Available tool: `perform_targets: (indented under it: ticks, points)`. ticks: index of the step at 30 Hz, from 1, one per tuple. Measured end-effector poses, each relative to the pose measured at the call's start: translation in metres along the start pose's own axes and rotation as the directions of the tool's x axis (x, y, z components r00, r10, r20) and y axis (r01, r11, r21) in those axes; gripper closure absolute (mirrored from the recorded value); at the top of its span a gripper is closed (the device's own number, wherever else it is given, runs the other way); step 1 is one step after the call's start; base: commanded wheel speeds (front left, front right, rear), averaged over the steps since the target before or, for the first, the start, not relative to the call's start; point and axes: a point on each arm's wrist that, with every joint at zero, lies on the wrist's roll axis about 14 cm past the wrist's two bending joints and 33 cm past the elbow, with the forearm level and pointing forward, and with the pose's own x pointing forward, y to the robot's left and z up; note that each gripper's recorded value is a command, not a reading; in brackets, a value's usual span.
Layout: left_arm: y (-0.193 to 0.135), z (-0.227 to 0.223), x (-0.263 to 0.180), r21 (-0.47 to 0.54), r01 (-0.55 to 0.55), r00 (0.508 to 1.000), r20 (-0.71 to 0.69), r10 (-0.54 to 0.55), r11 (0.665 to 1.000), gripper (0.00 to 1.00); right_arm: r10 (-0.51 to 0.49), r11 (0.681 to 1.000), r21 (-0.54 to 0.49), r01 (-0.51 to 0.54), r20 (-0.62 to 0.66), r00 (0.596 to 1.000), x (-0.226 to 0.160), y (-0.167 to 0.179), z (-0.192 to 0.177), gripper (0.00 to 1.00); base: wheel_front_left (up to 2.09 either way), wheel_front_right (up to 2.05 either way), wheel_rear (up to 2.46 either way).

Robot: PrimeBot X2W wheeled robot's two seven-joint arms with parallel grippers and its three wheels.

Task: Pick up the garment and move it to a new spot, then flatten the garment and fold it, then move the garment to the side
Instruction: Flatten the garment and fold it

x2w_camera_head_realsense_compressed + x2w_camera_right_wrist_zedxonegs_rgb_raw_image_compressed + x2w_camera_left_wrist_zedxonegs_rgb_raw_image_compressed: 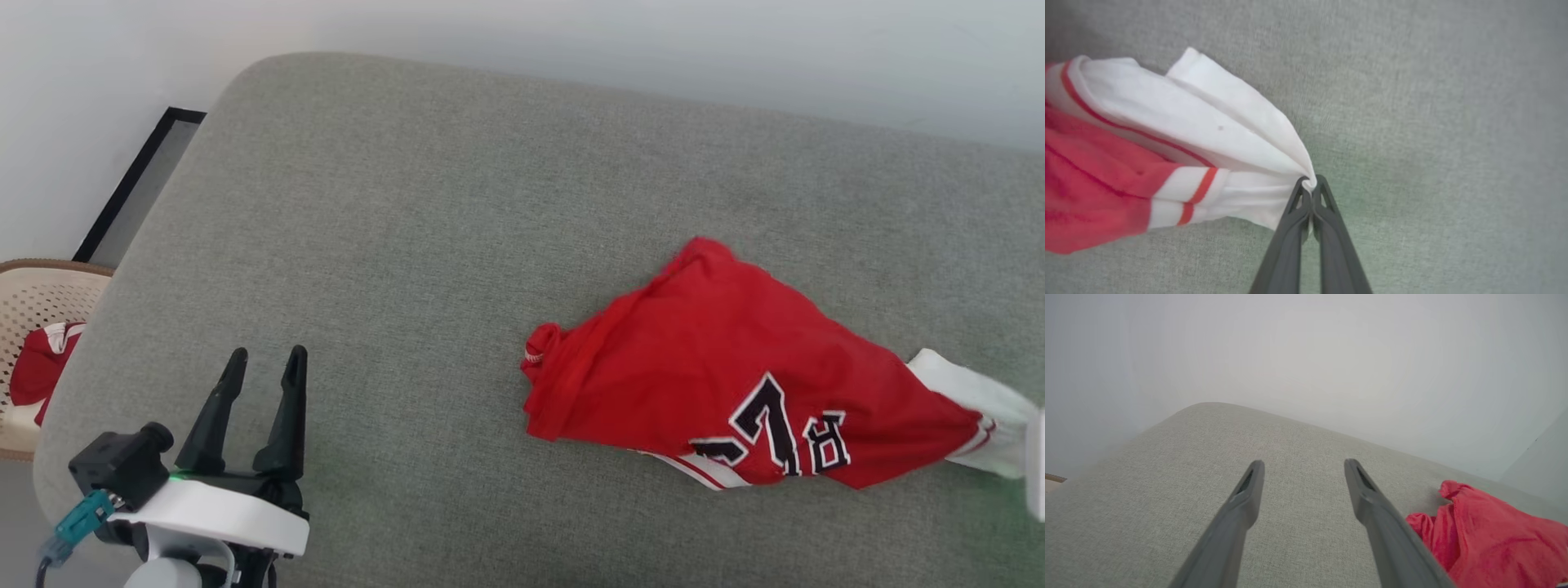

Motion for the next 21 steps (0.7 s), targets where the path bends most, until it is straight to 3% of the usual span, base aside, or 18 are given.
perform_targets:
  ticks: [6, 7, 8, 9, 10, 15, 21]
  points:
    - [-0.003, -0.002, 0.007, 0.015, 0.023, 1.0, -0.012, -0.023, 1.0, 0.0, 0.018, 0.995, 0.096, -0.014, -0.049, 0.999, 0.016, 0.008, -0.027, 1.0, 0.0, 0.0, 0.0]
    - [-0.005, -0.003, 0.007, 0.018, 0.031, 0.999, -0.016, -0.031, 0.999, 0.0, 0.012, 0.996, 0.093, -0.007, -0.045, 0.999, 0.017, 0.008, -0.026, 0.9, 0.0, 0.0, 0.0]
    - [-0.005, -0.003, 0.007, 0.018, 0.031, 0.999, -0.016, -0.031, 0.999, 0.0, 0.012, 0.996, 0.093, -0.007, -0.045, 0.999, 0.017, 0.008, -0.026, 0.61, 0.0, 0.0, 0.0]
    - [-0.006, -0.003, 0.008, 0.021, 0.038, 0.999, -0.02, -0.038, 0.999, 0.0, 0.009, 0.995, 0.101, -0.005, -0.035, 0.999, 0.017, 0.008, -0.024, 0.18, 0.0, 0.0, 0.0]
    - [-0.008, -0.003, 0.01, 0.023, 0.046, 0.999, -0.021, -0.046, 0.999, 0.0, 0.011, 0.993, 0.115, -0.008, -0.03, 0.999, 0.017, 0.009, -0.024, 0.0, 0.0, 0.0, 0.0]
    - [-0.018, 0.001, 0.018, 0.016, 0.107, 0.994, -0.03, -0.106, 0.994, 0.0, 0.002, 0.988, 0.151, -0.007, 0.032, 0.999, 0.009, 0.005, -0.015, 0.0, 0.0, 0.0, 0.0]
    - [-0.04, 0.011, 0.04, 0.03, 0.219, 0.972, -0.092, -0.216, 0.975, 0.0, -0.026, 0.985, 0.173, -0.011, 0.209, 0.978, -0.017, 0.001, 0.012, 0.0, 0.0, 0.0, 0.0]
